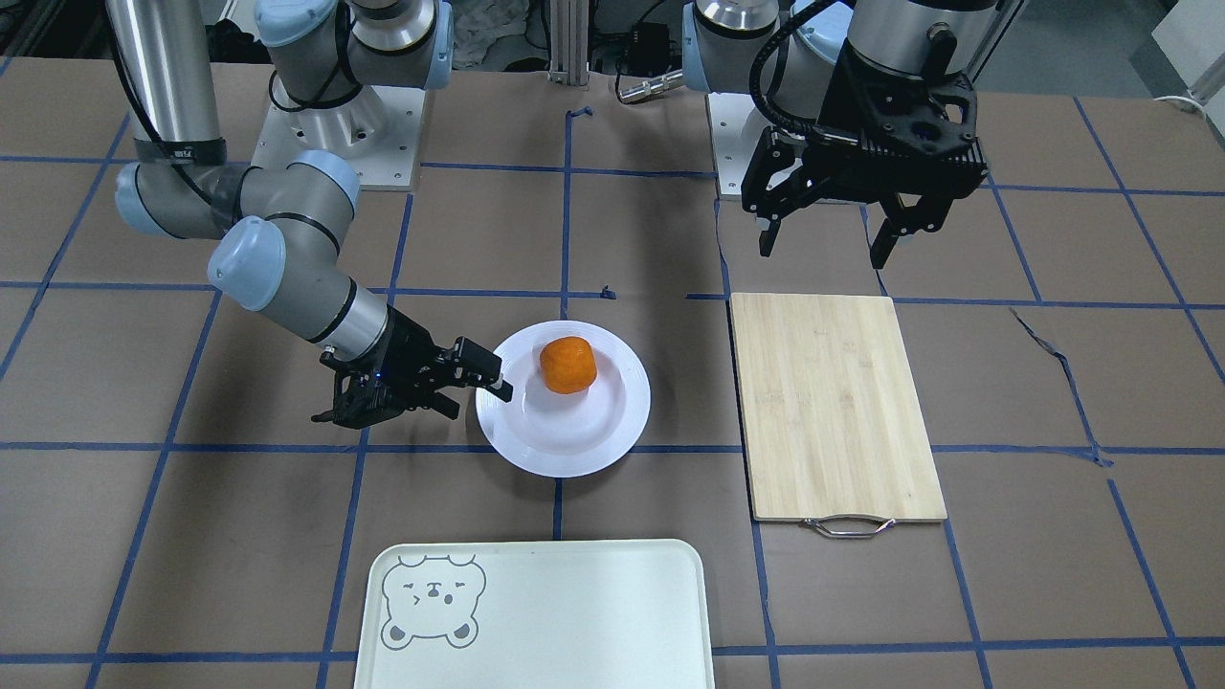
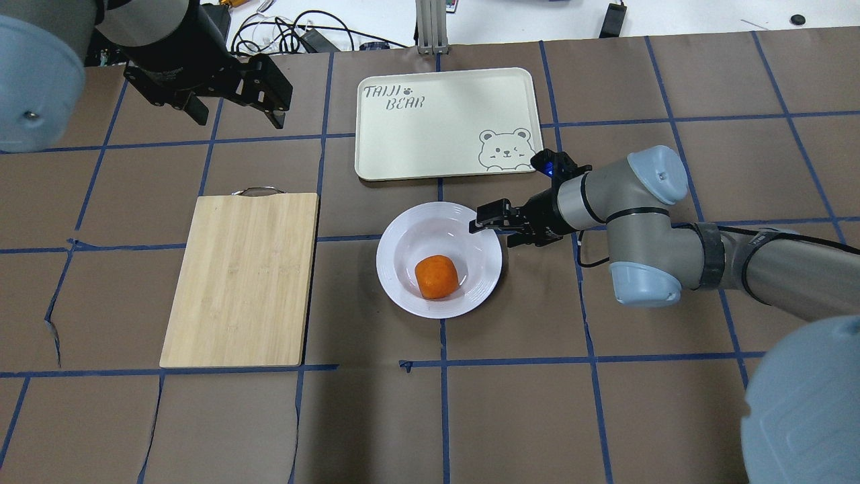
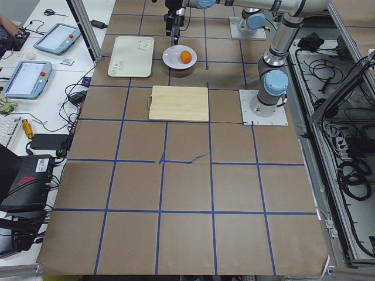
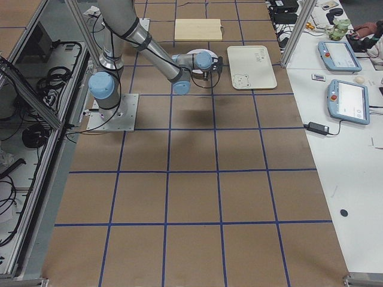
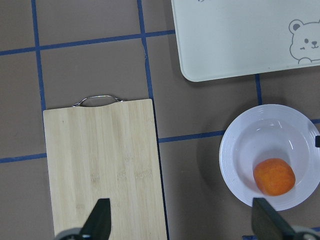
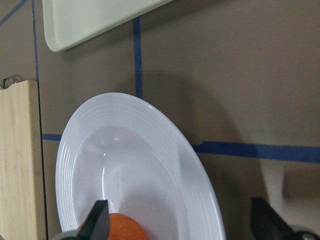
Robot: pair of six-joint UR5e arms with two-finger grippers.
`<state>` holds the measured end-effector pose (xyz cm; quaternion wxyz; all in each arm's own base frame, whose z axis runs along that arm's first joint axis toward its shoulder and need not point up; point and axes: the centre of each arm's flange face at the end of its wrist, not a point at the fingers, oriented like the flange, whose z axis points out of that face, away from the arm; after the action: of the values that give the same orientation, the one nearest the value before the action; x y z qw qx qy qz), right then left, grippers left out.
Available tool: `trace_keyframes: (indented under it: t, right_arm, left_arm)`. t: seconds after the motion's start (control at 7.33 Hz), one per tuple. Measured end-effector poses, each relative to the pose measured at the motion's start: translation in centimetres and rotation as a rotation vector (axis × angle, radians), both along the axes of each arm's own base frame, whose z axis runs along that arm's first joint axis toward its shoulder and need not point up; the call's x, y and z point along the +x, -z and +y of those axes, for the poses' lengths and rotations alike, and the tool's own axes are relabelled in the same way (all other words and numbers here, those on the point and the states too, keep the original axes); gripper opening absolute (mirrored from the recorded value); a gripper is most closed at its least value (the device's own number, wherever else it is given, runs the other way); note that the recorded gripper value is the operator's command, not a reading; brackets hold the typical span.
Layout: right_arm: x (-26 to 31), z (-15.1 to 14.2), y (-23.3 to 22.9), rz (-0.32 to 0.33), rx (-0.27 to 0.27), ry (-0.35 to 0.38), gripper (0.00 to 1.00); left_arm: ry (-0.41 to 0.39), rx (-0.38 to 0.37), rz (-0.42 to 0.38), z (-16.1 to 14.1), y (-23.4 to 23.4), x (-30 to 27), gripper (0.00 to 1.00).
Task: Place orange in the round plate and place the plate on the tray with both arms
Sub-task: 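Raise the left gripper back while the right gripper reaches toward the bowl rim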
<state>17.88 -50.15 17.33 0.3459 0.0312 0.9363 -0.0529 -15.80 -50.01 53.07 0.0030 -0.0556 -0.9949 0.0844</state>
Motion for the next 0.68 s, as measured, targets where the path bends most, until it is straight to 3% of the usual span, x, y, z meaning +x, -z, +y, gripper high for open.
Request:
trace_keyframes:
  t: [0.68]
  right_arm:
    - [0.65, 0.46, 0.87, -0.001, 0.041, 0.008, 0.91]
  left_arm:
    - [0.0, 0.005, 0.0, 0.17, -0.04, 0.01, 1.0]
